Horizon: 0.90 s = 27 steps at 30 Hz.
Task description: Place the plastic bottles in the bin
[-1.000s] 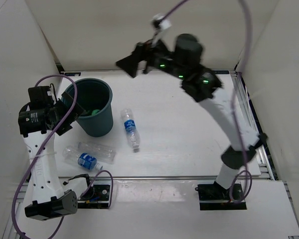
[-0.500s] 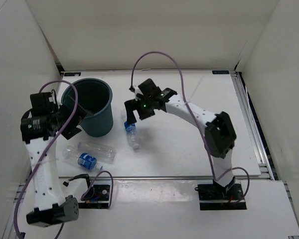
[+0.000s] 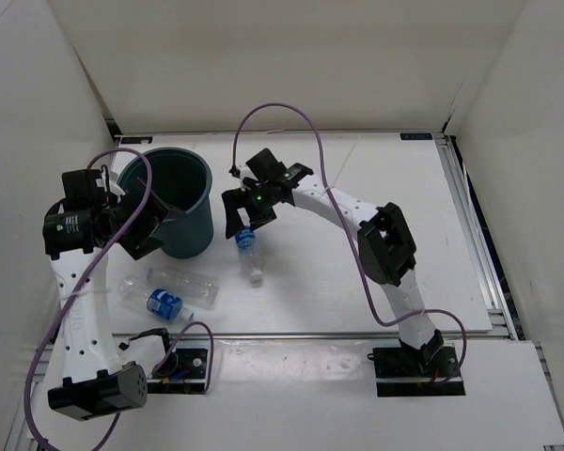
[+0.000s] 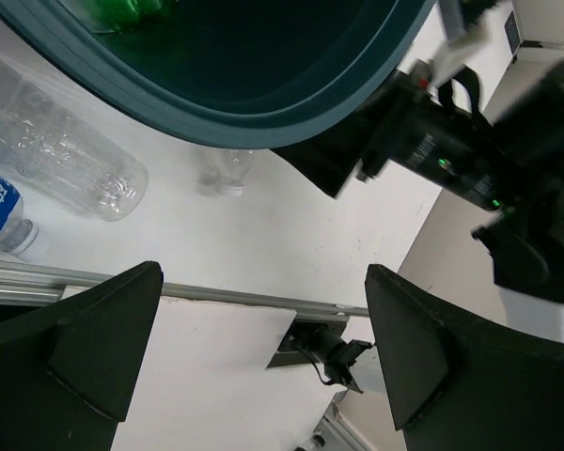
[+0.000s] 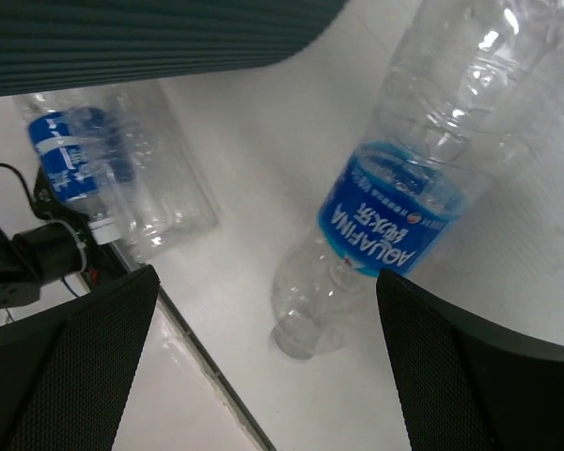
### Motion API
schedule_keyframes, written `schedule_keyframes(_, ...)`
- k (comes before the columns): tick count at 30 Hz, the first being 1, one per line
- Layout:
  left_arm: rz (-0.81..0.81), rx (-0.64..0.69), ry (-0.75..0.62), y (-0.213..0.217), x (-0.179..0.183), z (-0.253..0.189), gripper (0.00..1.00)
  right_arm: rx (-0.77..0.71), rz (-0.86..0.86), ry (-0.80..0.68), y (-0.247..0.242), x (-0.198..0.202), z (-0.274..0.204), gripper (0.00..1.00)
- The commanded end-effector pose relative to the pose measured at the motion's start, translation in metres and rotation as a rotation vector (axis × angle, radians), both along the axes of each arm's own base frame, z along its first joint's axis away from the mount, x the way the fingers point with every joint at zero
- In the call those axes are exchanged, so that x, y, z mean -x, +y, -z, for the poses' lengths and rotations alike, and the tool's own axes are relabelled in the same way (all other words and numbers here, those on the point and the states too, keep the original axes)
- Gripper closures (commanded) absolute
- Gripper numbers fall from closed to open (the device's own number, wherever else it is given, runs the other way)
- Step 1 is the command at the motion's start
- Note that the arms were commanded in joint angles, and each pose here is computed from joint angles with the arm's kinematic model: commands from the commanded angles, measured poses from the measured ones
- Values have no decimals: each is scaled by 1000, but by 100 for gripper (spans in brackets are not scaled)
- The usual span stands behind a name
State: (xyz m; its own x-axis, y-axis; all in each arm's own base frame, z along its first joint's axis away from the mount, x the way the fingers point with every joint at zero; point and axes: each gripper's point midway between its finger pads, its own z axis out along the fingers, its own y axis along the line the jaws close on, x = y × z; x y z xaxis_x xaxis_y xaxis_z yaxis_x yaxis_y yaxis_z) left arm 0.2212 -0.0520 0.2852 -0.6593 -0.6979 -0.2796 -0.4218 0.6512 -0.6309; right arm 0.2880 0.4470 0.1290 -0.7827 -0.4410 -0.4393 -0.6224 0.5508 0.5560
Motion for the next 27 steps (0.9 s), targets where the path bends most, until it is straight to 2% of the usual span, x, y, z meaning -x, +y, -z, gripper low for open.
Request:
schedule_keyframes(1, 47, 2, -67, -6, 0, -17, 0, 40, 7, 45, -1, -3, 24, 0)
schedule_keyframes(7, 35, -18, -82, -3, 3, -23, 0, 77, 23, 107, 1, -9, 50, 0)
schedule_keyframes(10, 40, -11, -84, -5, 3, -23, 0, 82, 22, 136, -2, -8, 54, 16)
schedule_keyframes(11, 41, -8, -72, -5, 4, -19, 0, 87, 22, 141, -4, -6, 59, 29)
schedule_keyframes(13, 46, -1, -73, -6, 3, -18, 0, 87, 22, 141, -10, -1, 55, 39)
schedule_keyframes(14, 46, -1, -73, -6, 3, -18, 0, 89, 22, 143, -12, 2, 53, 49)
schedule_keyframes(17, 26, -28, -78, -1, 4, -18, 0, 88, 32, 143, -25, 7, 41, 59)
schedule_keyframes(21, -48, -92, -99, 12, 6, -25, 0, 25, 53, 65, -41, 19, -17, 69)
schedule_keyframes(24, -175, -151, -23, 30, 17, -8, 7, -67, 82, 9, -46, 26, -73, 74)
schedule_keyframes(27, -235, -208, 27, 40, 28, 3, 16, -168, 111, -60, -45, 26, -132, 78)
